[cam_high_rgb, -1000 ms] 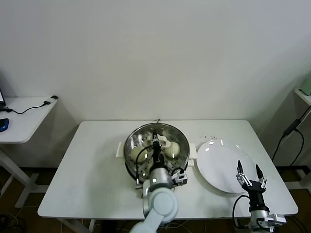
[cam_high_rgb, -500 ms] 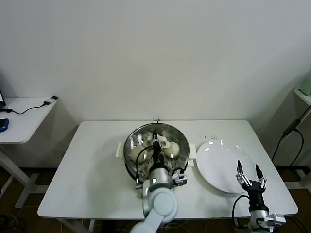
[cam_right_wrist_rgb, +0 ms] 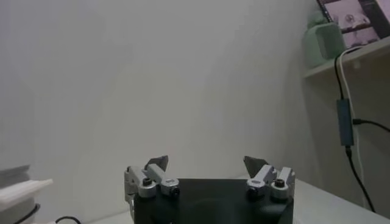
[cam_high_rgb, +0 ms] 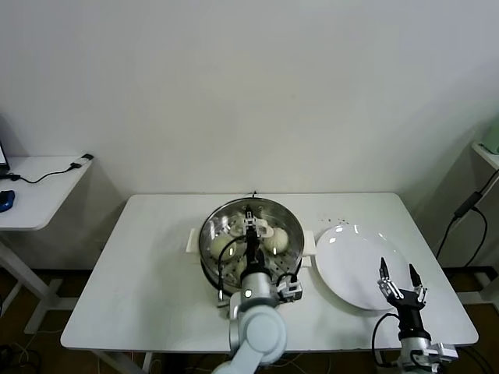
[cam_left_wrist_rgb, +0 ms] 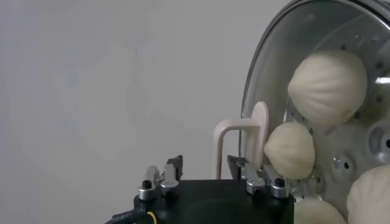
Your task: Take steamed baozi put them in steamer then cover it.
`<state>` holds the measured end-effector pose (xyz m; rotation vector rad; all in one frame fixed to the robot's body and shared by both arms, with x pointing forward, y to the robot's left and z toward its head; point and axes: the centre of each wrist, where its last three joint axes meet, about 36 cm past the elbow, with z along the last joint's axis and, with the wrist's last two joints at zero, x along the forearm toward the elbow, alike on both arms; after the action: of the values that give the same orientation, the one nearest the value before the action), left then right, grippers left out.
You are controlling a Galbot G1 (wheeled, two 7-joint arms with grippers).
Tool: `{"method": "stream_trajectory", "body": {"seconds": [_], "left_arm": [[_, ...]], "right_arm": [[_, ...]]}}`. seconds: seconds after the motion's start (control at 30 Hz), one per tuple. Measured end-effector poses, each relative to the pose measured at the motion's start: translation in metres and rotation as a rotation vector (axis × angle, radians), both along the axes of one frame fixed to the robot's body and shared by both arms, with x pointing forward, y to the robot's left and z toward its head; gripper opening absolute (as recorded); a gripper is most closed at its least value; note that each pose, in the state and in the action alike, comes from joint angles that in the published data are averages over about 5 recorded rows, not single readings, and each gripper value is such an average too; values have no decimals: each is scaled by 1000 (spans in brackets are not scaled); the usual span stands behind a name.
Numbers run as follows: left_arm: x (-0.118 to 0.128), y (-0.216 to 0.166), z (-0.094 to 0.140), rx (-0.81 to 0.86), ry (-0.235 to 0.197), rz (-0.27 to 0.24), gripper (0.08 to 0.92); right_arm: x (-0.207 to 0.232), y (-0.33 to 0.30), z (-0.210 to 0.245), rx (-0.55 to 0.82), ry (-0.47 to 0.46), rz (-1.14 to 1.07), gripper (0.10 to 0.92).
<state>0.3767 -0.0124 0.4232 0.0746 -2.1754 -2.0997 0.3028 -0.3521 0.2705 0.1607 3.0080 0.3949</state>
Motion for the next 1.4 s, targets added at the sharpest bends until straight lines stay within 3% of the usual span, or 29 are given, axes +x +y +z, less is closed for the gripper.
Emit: {"method": "stream_trajectory", "body": {"seconds": [0.33,0.53,1.0,1.27,1.4], "left_arm": [[-13,7,16,-56,11,4,807],[-21,12,27,-96,21,10,823],[-45,38,64,-208,-19,51,823],[-49,80,63,-262,-76,133,823],[-43,119,50,-334,-60,204,823]], "right_arm": [[2,-1,0,-2,-2,-1,823],[1,2,-1,-3,1,3,823],[0,9,-2,-14,13,25,823],[-5,19,-1,-43,36,60,823],[-8,24,1,-69,43,85,823]]}}
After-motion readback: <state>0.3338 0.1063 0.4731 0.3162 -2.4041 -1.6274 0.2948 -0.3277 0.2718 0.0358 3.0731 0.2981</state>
